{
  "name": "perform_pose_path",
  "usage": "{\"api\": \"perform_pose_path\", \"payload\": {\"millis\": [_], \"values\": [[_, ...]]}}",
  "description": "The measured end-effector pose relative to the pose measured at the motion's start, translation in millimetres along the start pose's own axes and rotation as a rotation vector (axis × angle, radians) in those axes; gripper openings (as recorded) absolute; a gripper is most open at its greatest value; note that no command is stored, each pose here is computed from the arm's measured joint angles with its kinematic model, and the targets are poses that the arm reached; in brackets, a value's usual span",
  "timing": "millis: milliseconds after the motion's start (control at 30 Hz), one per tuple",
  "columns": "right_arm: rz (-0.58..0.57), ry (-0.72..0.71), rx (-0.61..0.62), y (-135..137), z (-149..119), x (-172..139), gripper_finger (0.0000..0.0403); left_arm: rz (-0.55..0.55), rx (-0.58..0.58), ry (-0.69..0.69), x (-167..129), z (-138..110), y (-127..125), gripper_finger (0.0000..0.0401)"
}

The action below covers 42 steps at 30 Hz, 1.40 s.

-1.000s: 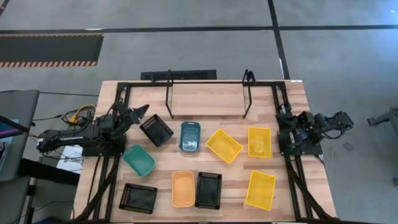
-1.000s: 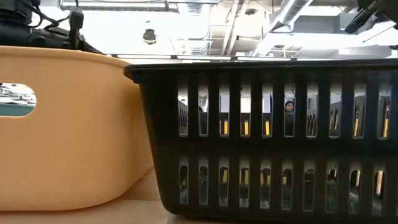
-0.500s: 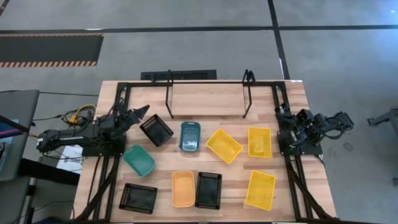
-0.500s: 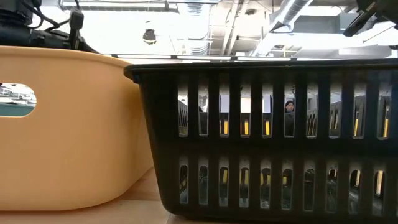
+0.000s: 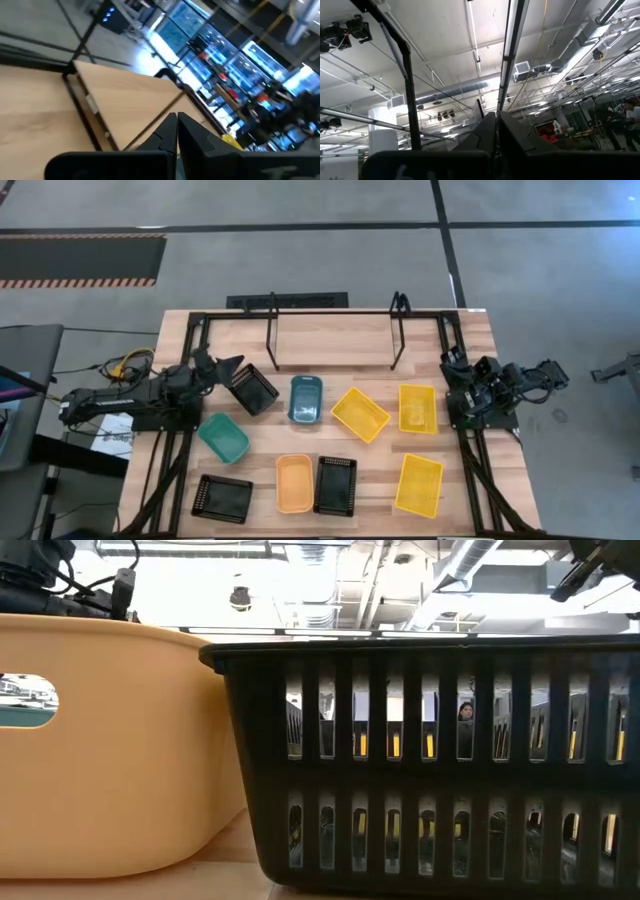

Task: Stack baskets on shelf by color
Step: Put the middle black bin on the shelf

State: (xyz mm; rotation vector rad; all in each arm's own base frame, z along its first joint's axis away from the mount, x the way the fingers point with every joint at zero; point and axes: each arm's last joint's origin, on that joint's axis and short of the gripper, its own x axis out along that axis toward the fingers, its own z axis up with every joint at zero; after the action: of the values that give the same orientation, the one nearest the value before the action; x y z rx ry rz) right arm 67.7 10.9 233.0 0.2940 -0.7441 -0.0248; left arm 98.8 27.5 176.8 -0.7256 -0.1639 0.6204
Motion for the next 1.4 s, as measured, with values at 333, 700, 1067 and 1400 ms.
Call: {"api": "perform_pose_path", "payload": {"millis": [333,700,1067,1400], "values": [[0.000,-0.001,0.012,0.0,0.2,0.0,0.0043,-0.209,-0.011,0.061,-0.3,3.7,-11.0,0.0034],[-0.017,-0.038,-0.144,13.9,50.0,33.3,0.0043,-0.437,0.161,-0.227,-16.3,56.2,-53.9,0.0178],[-0.139,0.053,-0.727,40.2,102.8,109.1,0.0043,-0.387,0.437,-0.148,-34.9,126.7,-109.4,0.0188],[-0.098,0.166,-0.618,48.9,123.8,129.0,0.0015,-0.331,0.571,-0.066,-42.0,160.8,-136.6,0.0179]]}}
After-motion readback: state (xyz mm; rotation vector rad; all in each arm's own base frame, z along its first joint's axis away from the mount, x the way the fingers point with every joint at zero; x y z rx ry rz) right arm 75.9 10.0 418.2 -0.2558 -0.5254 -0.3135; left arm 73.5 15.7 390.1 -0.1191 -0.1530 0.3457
